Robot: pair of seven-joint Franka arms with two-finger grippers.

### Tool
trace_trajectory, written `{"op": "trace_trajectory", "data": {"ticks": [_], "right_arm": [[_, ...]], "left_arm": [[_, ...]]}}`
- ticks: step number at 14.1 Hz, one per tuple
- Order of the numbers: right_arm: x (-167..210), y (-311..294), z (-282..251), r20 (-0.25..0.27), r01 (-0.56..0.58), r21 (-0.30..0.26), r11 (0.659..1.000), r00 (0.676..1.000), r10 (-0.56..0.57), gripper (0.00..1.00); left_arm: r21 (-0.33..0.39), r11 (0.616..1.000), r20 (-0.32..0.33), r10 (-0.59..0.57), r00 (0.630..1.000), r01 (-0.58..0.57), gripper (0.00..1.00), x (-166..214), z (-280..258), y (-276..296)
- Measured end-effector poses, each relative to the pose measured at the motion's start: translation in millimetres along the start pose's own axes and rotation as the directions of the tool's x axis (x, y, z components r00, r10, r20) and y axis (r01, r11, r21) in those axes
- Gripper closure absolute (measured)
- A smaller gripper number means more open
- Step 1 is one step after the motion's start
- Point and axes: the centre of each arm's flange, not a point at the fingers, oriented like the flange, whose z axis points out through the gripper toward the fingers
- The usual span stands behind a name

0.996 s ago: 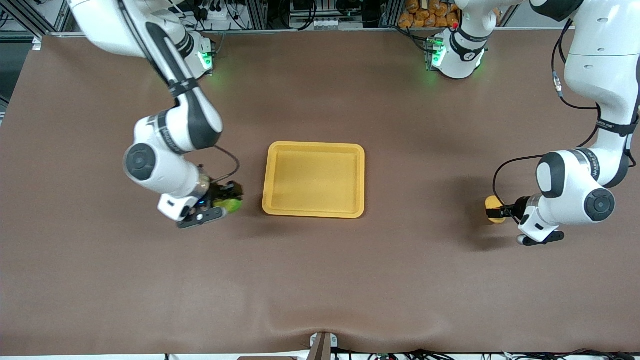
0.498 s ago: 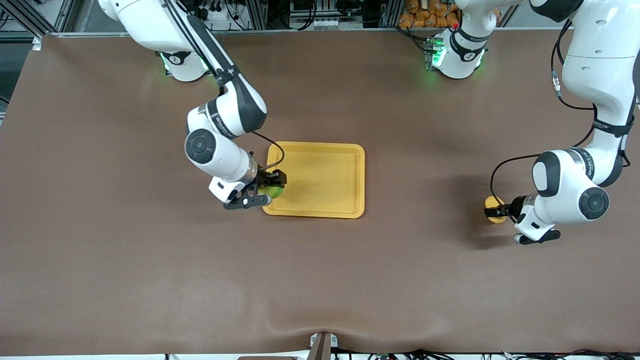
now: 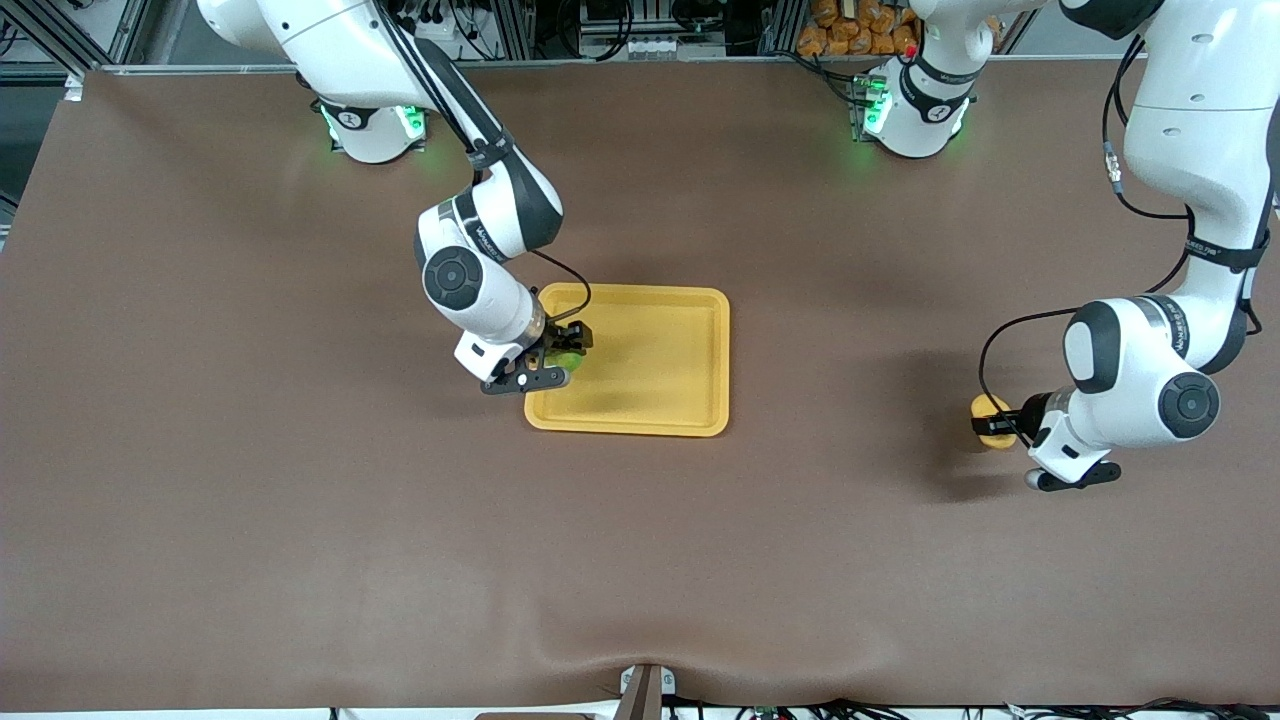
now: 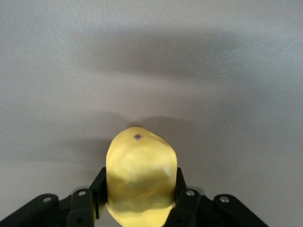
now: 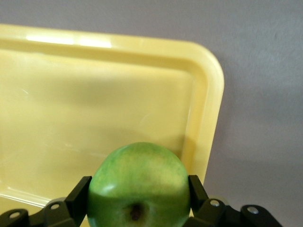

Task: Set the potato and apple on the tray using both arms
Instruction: 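Carry the apple onto the tray with the right gripper and release it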

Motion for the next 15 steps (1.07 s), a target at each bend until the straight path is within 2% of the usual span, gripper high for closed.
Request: {"op": "trace_trajectory", "data": {"ticks": [5, 6, 7, 12, 15], "right_arm": [[-1, 5, 11, 0.015, -0.007, -0.01, 1.0, 1.0, 0.007, 0.1], [-1, 5, 12, 0.017, -0.007, -0.011, 1.0, 1.0, 0.007, 0.02], [-1, 4, 12, 0.018, -0.006, -0.012, 1.0, 1.0, 0.006, 0.0], [3, 7, 8, 0.008, -0.013, -0.01, 1.0, 1.0, 0.013, 0.0], [21, 32, -31, -0.007, -0.053, 0.006, 0.999, 0.999, 0.053, 0.0]], "left_arm": [[-0.01, 0.999, -0.037, 0.037, 0.999, -0.038, 0.43, -5, -43, 24], [-0.014, 0.999, -0.044, 0.047, 0.998, -0.048, 0.44, -7, -49, 31], [-0.017, 0.998, -0.05, 0.058, 0.997, -0.059, 0.44, -8, -54, 38], [-0.039, 0.996, -0.064, 0.081, 0.995, -0.084, 0.44, -15, -67, 76], [-0.066, 0.997, -0.034, 0.026, 0.999, -0.028, 0.44, -28, -71, 121]]}}
